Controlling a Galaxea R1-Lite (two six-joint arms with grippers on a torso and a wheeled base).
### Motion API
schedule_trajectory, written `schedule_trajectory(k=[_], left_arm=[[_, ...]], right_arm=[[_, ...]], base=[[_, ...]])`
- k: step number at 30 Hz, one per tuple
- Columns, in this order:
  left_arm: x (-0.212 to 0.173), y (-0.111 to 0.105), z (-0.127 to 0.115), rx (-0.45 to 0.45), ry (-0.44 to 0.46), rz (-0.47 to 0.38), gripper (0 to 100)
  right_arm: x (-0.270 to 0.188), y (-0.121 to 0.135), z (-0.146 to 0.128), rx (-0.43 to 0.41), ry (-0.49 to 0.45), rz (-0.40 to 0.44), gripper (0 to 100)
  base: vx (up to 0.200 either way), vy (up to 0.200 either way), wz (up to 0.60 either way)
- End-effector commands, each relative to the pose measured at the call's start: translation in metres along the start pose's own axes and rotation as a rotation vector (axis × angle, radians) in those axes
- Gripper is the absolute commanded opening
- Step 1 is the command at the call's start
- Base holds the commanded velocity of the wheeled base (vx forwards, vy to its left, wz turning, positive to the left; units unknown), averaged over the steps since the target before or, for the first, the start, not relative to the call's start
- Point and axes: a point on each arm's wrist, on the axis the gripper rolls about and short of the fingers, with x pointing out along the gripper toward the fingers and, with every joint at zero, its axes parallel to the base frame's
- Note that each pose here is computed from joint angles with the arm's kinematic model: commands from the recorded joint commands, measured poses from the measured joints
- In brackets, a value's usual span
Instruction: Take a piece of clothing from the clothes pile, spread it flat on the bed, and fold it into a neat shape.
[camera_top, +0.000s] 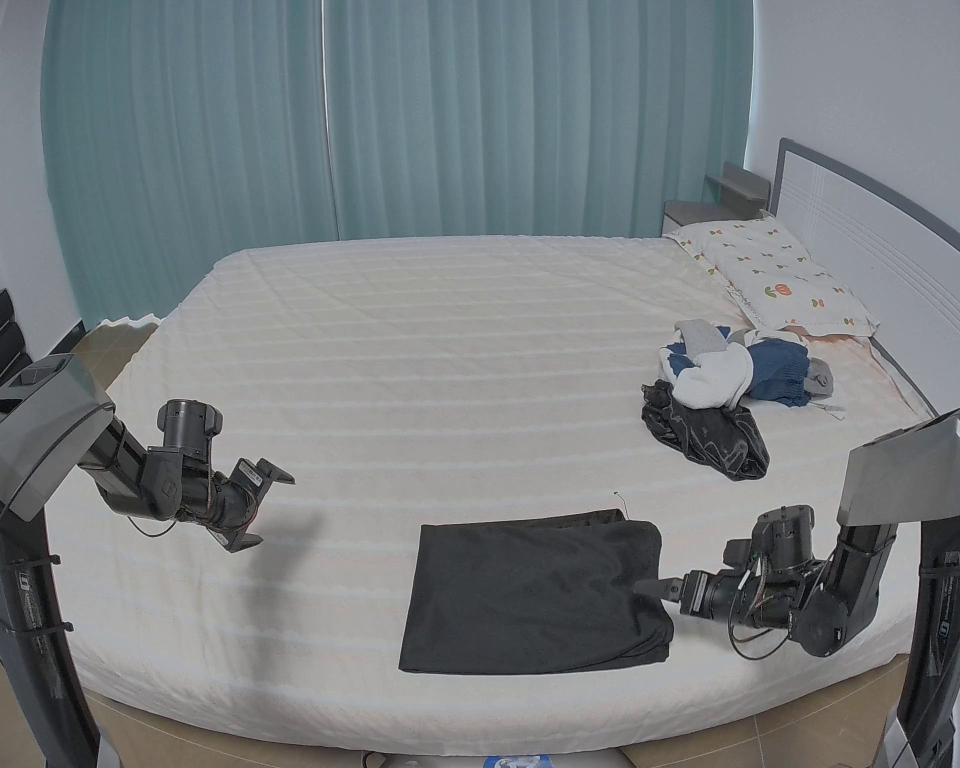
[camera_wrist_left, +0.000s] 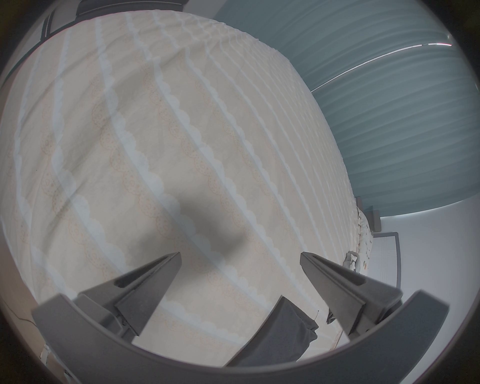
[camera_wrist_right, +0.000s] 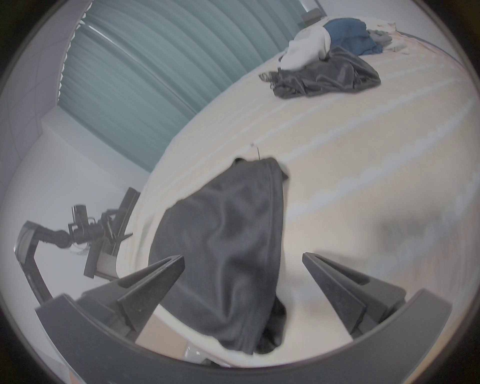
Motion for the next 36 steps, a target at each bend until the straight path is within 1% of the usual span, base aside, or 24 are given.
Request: schedule_trajectory(k=[1, 2, 4, 6, 9, 14, 15, 19, 21, 25, 29, 32, 33, 36], left_arm=[[0.0, 0.001, 0.0, -0.002, 0.001, 0.002, 100], [0.0, 0.001, 0.0, -0.002, 0.001, 0.002, 100], [0.0, 0.001, 0.0, -0.002, 0.001, 0.002, 100], [0.0, 0.001, 0.0, -0.002, 0.001, 0.002, 100], [0.0, 0.0, 0.0, -0.001, 0.0, 0.0, 100], [0.0, 0.0, 0.0, 0.0, 0.0, 0.0, 100], [0.0, 0.0, 0.0, 0.0, 0.0, 0.0, 100], [0.0, 0.0, 0.0, 0.0, 0.0, 0.0, 100], [0.0, 0.0, 0.0, 0.0, 0.0, 0.0, 100], [0.0, 0.001, 0.0, 0.0, 0.001, 0.002, 100], [0.0, 0.0, 0.0, -0.001, 0.0, 0.0, 100], [0.0, 0.0, 0.0, -0.001, 0.0, 0.0, 100], [0.0, 0.0, 0.0, 0.0, 0.0, 0.0, 100], [0.0, 0.001, 0.0, 0.003, 0.001, 0.002, 100]], right_arm=[[0.025, -0.009, 0.031, 0.052, -0.088, 0.012, 100], [0.028, -0.009, 0.032, 0.06, -0.091, 0.013, 100], [0.044, -0.01, 0.042, 0.105, -0.102, 0.023, 100], [0.056, -0.012, 0.048, 0.126, -0.101, 0.021, 100], [0.071, -0.015, 0.054, 0.136, -0.097, 0.02, 100], [0.086, -0.017, 0.057, 0.156, -0.103, 0.028, 100], [0.089, -0.018, 0.058, 0.158, -0.11, 0.026, 0], [0.088, -0.019, 0.063, 0.176, -0.148, 0.01, 0], [0.084, -0.021, 0.069, 0.202, -0.171, 0.011, 0], [0.078, -0.02, 0.078, 0.233, -0.211, 0.032, 0], [0.079, -0.019, 0.079, 0.231, -0.228, 0.044, 0], [0.079, -0.02, 0.077, 0.233, -0.221, 0.041, 0], [0.078, -0.021, 0.076, 0.235, -0.221, 0.039, 100], [0.077, -0.021, 0.075, 0.233, -0.223, 0.041, 100]], base=[[0.0, 0.0, 0.0], [0.0, 0.0, 0.0], [0.0, 0.0, 0.0], [0.0, 0.0, 0.0], [0.0, 0.0, 0.0], [0.0, 0.0, 0.0], [0.0, 0.0, 0.0], [0.0, 0.0, 0.0], [0.0, 0.0, 0.0], [0.0, 0.0, 0.0], [0.0, 0.0, 0.0], [0.0, 0.0, 0.0], [0.0, 0.0, 0.0], [0.0, 0.0, 0.0]])
